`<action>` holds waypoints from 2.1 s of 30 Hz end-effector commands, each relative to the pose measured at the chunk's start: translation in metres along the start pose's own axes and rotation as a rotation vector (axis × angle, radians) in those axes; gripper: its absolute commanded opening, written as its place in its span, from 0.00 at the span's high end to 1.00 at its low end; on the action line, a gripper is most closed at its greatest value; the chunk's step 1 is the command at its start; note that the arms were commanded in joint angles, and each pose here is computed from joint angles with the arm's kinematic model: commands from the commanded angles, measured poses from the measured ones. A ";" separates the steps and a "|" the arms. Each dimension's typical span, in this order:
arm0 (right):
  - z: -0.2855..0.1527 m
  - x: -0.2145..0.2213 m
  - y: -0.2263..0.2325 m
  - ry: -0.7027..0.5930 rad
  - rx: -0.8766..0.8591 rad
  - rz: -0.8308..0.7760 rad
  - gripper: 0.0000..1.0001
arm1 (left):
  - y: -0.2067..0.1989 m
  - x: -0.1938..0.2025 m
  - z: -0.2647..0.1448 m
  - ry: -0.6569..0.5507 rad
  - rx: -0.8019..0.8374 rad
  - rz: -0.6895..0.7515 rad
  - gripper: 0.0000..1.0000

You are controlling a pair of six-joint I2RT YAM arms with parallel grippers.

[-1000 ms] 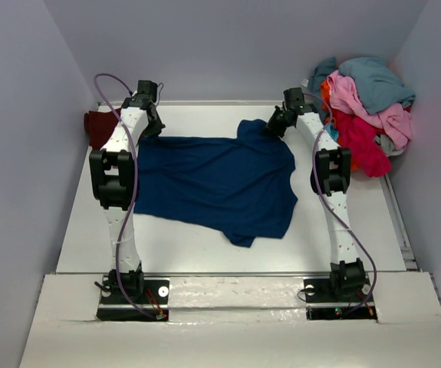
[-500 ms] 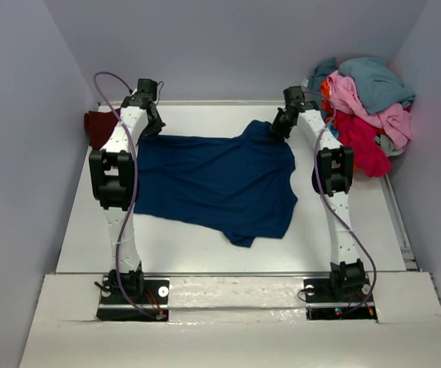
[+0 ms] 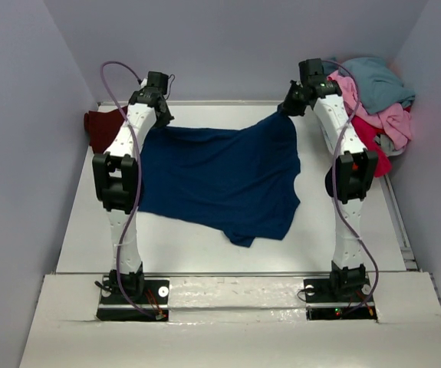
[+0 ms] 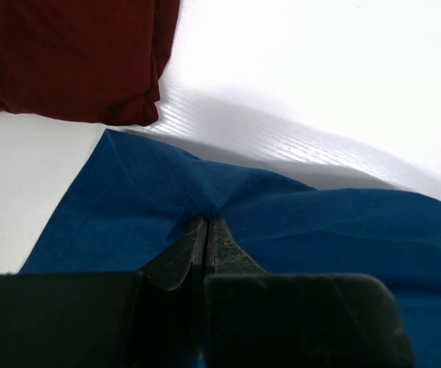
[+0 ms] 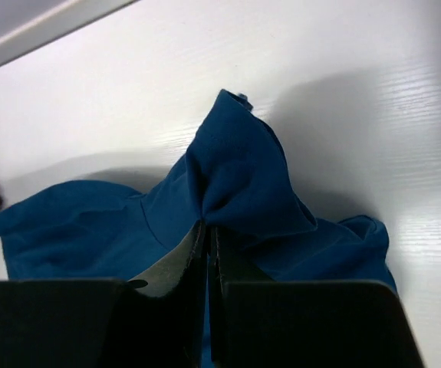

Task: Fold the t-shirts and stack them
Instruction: Grap the side of the flattened tshirt furthest away from the robot with both arms, then fold the flattened tshirt in 1/3 of the way

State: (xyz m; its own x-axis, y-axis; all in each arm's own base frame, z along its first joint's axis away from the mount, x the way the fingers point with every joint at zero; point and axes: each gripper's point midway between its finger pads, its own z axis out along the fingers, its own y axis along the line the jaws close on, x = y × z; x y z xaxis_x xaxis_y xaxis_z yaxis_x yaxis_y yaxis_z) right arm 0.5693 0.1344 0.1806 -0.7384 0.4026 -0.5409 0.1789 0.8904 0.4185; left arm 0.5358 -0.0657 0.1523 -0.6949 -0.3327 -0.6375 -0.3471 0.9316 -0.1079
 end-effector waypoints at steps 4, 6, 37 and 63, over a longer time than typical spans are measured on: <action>-0.059 -0.007 0.005 -0.071 0.012 -0.069 0.93 | 0.004 -0.055 -0.093 -0.213 0.017 -0.042 0.94; -0.075 0.001 0.001 -0.081 0.028 -0.085 0.93 | 0.011 -0.052 -0.101 -0.222 0.006 -0.046 0.94; -0.037 0.045 -0.010 0.019 0.078 -0.107 0.93 | -0.007 -0.036 -0.048 -0.163 0.003 -0.027 0.94; 0.005 -0.013 -0.040 -0.044 0.133 0.019 0.93 | 0.027 -0.084 0.024 -0.183 0.003 -0.158 0.94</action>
State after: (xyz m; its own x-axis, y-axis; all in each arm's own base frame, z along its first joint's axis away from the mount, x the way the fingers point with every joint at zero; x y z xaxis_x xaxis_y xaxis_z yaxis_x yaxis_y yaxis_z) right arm 0.5695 0.1048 0.1647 -0.7180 0.4028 -0.5677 0.2617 0.9119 0.3160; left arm 0.5899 -0.0125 0.1665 -0.5536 -0.4317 -0.7121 -0.4437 0.8766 -0.1865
